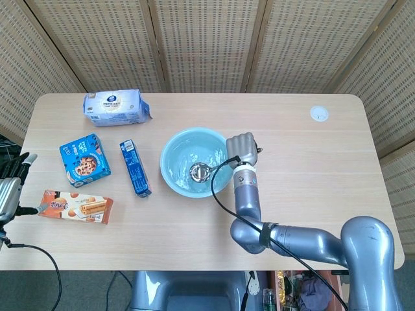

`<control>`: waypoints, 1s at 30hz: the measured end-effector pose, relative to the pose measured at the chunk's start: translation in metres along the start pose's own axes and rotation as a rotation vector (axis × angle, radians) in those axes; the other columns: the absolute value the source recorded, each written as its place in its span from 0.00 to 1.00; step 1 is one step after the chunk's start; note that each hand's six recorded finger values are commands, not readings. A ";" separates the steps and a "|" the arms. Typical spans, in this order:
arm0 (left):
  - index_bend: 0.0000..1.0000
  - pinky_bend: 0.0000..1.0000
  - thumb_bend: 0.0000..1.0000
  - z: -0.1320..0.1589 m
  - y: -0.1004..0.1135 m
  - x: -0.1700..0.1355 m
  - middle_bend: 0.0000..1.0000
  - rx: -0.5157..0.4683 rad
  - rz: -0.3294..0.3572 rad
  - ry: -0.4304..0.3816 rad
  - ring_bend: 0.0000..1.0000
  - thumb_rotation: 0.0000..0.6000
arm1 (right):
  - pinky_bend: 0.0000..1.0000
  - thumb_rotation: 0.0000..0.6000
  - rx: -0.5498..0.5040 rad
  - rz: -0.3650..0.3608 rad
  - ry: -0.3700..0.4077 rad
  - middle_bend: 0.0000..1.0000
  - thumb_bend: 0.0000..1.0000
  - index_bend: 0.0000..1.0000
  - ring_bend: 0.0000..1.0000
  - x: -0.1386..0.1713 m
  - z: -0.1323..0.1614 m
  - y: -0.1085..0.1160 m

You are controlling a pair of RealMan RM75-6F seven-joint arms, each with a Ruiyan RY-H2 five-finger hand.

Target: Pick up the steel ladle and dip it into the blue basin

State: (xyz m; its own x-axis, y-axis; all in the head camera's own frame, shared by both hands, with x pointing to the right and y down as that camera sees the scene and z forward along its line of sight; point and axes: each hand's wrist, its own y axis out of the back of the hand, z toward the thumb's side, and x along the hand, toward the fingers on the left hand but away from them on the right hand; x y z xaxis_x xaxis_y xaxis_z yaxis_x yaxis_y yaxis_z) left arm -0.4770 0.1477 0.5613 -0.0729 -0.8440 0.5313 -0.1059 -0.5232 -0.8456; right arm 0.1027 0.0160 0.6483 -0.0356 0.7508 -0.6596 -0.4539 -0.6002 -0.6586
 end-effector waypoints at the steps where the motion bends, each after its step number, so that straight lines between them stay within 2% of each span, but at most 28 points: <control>1: 0.00 0.00 0.00 0.000 0.000 0.000 0.00 0.000 0.000 0.001 0.00 1.00 | 1.00 1.00 -0.009 0.003 -0.002 0.93 0.85 0.75 0.89 0.000 -0.001 0.002; 17: 0.00 0.00 0.00 -0.001 -0.003 0.003 0.00 0.006 -0.013 0.012 0.00 1.00 | 1.00 1.00 -0.105 0.067 -0.041 0.93 0.85 0.75 0.89 0.005 -0.015 0.026; 23: 0.00 0.00 0.00 -0.002 -0.003 0.004 0.00 0.005 -0.013 0.019 0.00 1.00 | 1.00 1.00 -0.099 0.084 -0.060 0.93 0.85 0.75 0.89 0.008 -0.019 0.039; 30: 0.00 0.00 0.00 -0.003 -0.003 0.005 0.00 0.006 -0.017 0.022 0.00 1.00 | 1.00 1.00 -0.115 0.138 -0.076 0.93 0.86 0.75 0.89 0.014 -0.018 0.054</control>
State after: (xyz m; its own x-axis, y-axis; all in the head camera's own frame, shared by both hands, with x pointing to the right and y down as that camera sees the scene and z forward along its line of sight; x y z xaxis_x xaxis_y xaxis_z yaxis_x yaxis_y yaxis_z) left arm -0.4804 0.1454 0.5668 -0.0934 -0.8324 0.5463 -0.1012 -0.5379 -0.8369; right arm 0.0939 -0.0112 0.5968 -0.1599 0.6751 -0.7202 -0.3355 -0.7233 -0.6035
